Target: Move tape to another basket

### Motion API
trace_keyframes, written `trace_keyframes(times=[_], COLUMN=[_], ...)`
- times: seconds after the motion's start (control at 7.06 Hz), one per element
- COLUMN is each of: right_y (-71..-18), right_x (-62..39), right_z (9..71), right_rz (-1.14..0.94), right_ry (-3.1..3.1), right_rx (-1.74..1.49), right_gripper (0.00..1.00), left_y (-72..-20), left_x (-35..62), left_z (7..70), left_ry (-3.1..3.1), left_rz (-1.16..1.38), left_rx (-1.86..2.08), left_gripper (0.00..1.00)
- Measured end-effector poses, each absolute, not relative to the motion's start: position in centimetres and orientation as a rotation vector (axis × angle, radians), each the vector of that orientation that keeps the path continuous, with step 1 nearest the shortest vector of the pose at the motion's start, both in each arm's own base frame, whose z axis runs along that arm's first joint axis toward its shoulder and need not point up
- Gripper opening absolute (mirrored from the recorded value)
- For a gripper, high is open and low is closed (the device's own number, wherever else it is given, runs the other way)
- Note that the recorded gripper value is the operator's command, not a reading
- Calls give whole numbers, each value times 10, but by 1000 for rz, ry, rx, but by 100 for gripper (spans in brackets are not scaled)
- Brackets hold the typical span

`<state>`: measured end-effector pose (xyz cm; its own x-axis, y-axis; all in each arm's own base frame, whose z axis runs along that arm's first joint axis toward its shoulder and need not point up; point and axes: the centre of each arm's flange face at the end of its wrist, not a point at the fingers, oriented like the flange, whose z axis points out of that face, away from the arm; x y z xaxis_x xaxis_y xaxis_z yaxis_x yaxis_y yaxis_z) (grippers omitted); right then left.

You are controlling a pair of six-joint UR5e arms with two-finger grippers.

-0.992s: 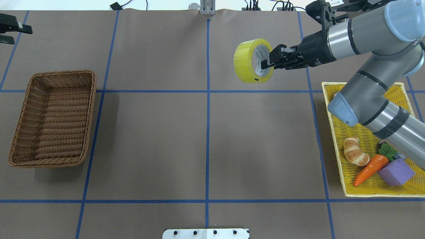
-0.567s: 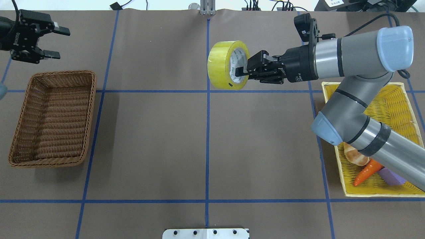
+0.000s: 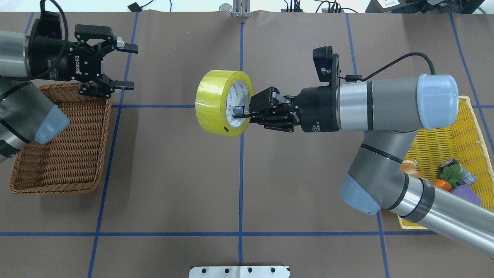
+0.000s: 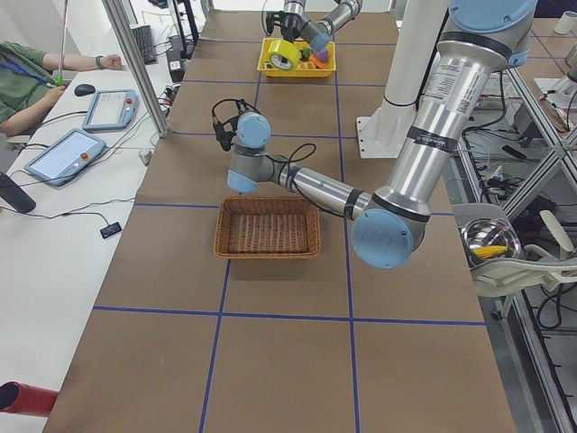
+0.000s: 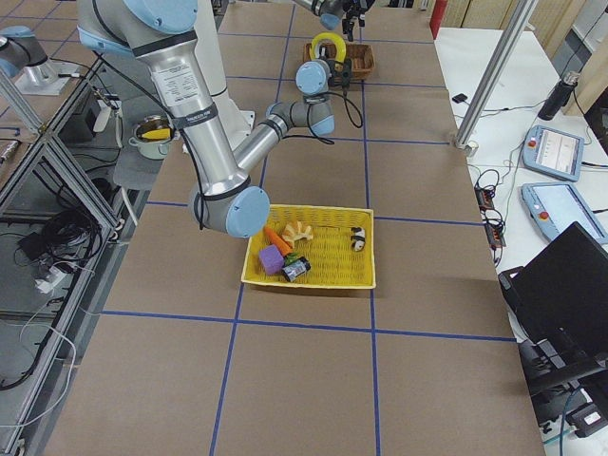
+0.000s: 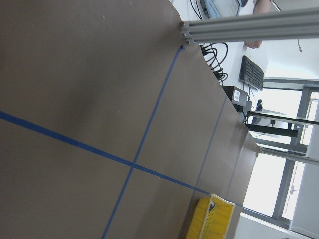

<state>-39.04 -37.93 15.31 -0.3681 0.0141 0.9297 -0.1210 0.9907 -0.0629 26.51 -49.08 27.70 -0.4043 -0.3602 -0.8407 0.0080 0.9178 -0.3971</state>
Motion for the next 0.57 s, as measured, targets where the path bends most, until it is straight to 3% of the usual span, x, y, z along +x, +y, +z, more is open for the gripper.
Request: trace_keyframes(times=[0.57], right_y=[-340], right_x=[-419], right_z=[139], right_rz=[85], right_ry=[-1991], right_rx=[16], right_gripper=[0], left_y=[-458], left_x=[274], left_z=[216], left_ry=[2059], left_rz=[-356], left_rx=[-418], left_gripper=[99])
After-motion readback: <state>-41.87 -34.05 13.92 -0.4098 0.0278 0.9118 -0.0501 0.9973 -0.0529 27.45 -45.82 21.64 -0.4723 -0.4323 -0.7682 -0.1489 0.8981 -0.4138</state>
